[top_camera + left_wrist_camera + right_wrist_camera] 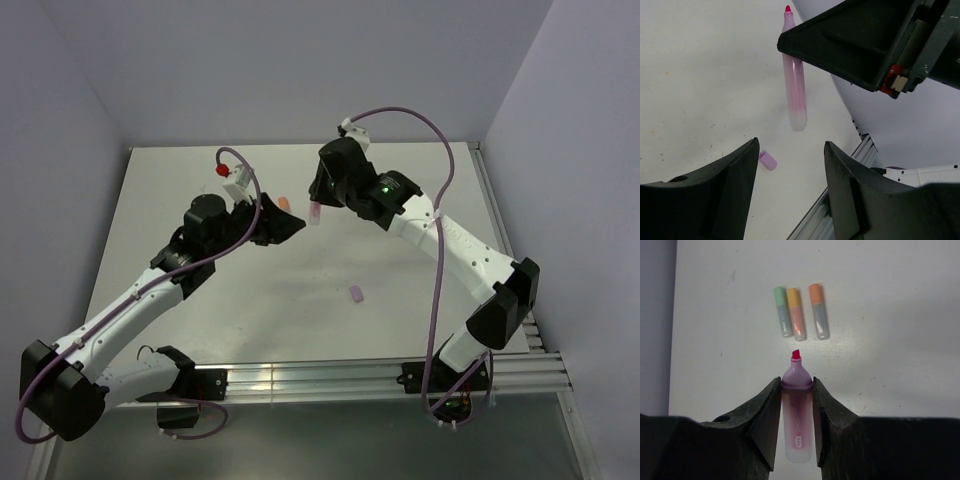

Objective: Insert the pens into the pen caps

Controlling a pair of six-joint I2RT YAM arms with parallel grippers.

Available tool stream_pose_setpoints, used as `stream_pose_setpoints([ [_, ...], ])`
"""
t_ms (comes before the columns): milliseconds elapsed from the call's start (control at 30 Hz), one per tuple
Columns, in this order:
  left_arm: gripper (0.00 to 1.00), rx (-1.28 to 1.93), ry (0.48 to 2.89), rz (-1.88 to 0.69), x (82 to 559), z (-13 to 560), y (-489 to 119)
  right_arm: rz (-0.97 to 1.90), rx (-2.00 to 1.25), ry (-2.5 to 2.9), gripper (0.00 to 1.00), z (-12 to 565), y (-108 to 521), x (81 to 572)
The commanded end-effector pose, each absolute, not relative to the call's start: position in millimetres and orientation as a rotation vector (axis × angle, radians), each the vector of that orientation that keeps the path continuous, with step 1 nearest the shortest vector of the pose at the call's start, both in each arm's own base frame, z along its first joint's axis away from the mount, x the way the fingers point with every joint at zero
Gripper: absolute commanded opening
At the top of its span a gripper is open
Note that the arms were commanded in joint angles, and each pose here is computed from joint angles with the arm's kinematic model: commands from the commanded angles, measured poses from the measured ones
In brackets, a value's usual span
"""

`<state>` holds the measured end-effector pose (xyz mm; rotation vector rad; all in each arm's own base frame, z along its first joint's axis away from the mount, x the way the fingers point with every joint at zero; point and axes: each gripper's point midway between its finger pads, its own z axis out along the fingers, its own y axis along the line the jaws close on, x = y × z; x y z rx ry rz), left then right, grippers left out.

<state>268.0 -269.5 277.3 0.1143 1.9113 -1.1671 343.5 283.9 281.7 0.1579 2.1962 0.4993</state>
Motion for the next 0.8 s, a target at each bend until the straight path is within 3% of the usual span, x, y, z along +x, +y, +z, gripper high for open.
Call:
stream_pose_setpoints([
  [0, 0.6, 0.121, 1.865, -1.204, 269, 287, -275, 0.567, 0.137, 2.127, 0.0, 316, 301, 342],
  [533, 0.58, 0.092, 1.869, -1.196, 279, 281, -278, 0.632, 0.075, 2.146, 0.0, 313, 334, 314],
  [767, 0.49, 0.083, 1.872, -1.2, 278, 279, -278, 0.649, 0.067, 2.147, 0.0, 311, 344, 311],
])
